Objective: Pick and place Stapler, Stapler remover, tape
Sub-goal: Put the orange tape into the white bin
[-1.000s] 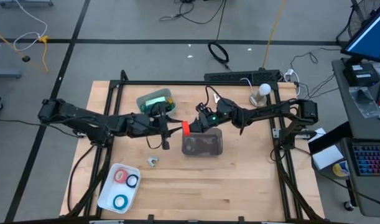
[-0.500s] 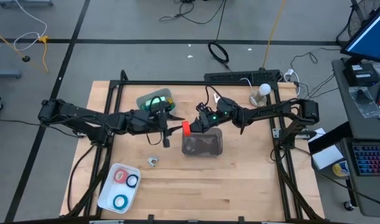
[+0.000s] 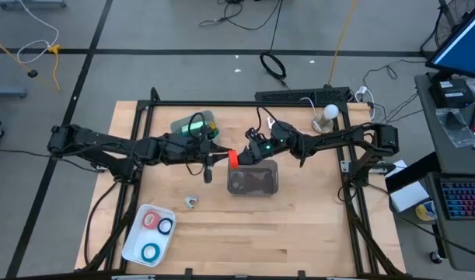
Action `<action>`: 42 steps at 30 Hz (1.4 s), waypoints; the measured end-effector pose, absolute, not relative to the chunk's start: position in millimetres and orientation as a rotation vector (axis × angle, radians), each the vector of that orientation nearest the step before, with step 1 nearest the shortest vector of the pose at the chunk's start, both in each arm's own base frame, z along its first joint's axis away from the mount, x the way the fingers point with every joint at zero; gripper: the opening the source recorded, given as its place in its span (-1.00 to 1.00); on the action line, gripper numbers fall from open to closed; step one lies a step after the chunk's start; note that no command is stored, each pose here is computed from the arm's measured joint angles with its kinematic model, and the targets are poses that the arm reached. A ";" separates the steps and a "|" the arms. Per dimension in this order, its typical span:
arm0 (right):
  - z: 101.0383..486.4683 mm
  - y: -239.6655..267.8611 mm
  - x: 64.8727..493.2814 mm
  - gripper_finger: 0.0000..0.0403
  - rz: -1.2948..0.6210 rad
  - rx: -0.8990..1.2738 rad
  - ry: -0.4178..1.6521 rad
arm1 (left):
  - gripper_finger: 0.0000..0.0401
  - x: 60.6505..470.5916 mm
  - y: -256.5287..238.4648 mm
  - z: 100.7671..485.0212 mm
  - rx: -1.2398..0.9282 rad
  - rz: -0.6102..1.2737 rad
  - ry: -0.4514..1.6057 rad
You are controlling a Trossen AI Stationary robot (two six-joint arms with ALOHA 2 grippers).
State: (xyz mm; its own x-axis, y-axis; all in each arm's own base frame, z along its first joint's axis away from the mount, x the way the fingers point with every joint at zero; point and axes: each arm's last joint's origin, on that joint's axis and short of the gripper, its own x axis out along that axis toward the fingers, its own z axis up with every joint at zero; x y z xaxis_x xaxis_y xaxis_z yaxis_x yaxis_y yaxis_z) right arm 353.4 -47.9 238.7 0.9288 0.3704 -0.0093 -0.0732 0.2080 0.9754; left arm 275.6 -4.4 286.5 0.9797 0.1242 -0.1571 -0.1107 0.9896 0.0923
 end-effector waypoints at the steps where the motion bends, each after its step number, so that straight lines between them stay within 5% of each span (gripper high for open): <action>1: 238.1 -47.3 353.1 -0.53 0.331 1.324 0.281 | -0.83 274.2 -4.5 285.5 0.072 0.116 0.183; 10: 221.5 -43.5 344.3 -0.08 0.426 1.334 0.431 | -0.83 234.0 -8.8 284.2 -0.059 0.126 0.432; 26: 228.3 -49.9 337.5 -0.03 0.515 1.141 0.249 | -0.83 152.5 -67.6 257.2 -1.004 0.205 1.201; 33: 232.5 -49.6 336.2 -0.03 0.571 1.105 0.233 | -0.83 120.3 -105.1 246.2 -1.034 0.299 1.557; 42: 232.5 -52.4 335.5 -0.03 0.575 1.085 0.228 | -0.83 108.0 -142.2 237.6 -1.049 0.373 1.573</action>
